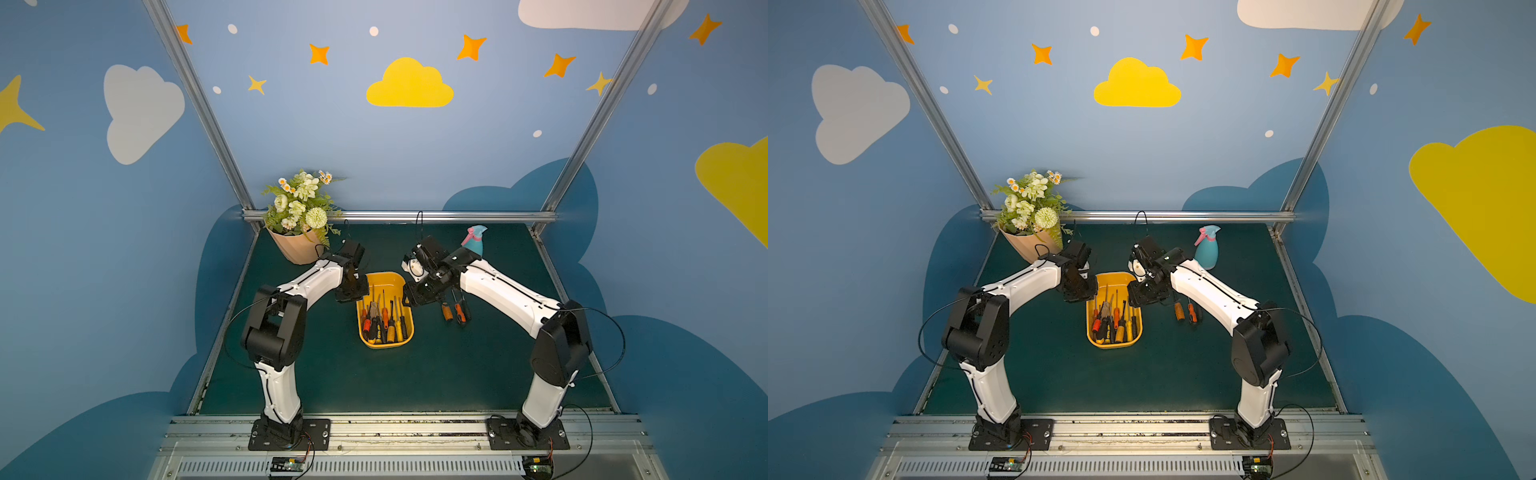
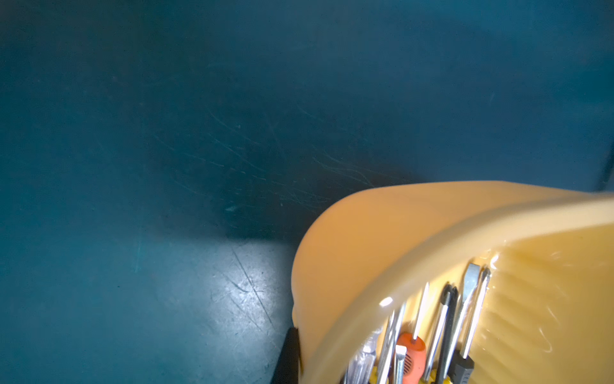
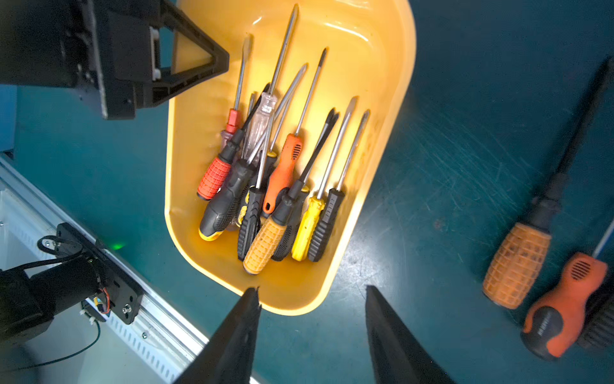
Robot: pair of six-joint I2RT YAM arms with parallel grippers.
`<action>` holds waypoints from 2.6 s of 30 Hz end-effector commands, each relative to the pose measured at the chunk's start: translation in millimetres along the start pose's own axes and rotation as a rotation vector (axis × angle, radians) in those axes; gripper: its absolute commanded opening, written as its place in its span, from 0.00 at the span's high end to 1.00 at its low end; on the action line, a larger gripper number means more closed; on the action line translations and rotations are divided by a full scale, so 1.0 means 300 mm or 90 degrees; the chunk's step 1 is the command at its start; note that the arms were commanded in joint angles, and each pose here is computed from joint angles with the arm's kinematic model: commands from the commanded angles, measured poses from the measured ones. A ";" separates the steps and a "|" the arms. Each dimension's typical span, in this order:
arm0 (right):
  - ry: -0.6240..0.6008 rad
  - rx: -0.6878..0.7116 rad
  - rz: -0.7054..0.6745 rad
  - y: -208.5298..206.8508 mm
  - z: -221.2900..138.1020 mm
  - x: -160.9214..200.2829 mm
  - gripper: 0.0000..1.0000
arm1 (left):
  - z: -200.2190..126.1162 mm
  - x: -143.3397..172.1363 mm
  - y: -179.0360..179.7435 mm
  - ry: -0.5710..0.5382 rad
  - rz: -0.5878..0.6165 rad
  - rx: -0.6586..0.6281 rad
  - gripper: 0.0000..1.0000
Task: Take out the screwdriver from the storage box
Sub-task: Pick up the screwdriver from the storage box.
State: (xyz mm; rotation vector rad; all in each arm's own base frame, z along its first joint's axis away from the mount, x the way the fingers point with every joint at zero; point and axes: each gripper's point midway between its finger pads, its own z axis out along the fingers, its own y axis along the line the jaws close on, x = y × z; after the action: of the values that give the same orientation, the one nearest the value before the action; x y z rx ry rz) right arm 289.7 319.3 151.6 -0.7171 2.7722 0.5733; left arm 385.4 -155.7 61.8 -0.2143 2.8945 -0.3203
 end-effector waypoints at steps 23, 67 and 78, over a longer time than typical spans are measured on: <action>0.162 0.026 0.058 0.119 0.255 0.153 0.49 | 0.011 -0.007 -0.044 0.010 -0.013 0.040 0.98; 0.146 0.083 -0.005 0.088 0.256 0.130 1.00 | 0.013 0.032 -0.009 0.021 -0.032 0.019 0.97; 0.040 0.053 -0.016 0.122 0.110 0.029 1.00 | 0.020 0.037 -0.001 0.026 -0.032 0.012 0.98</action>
State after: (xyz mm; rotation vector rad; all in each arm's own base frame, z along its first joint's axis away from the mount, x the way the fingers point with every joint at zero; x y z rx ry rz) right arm 258.2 360.3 106.4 -0.7816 2.8965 0.4069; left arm 378.7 -153.9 47.4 -0.2931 2.9303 -0.3251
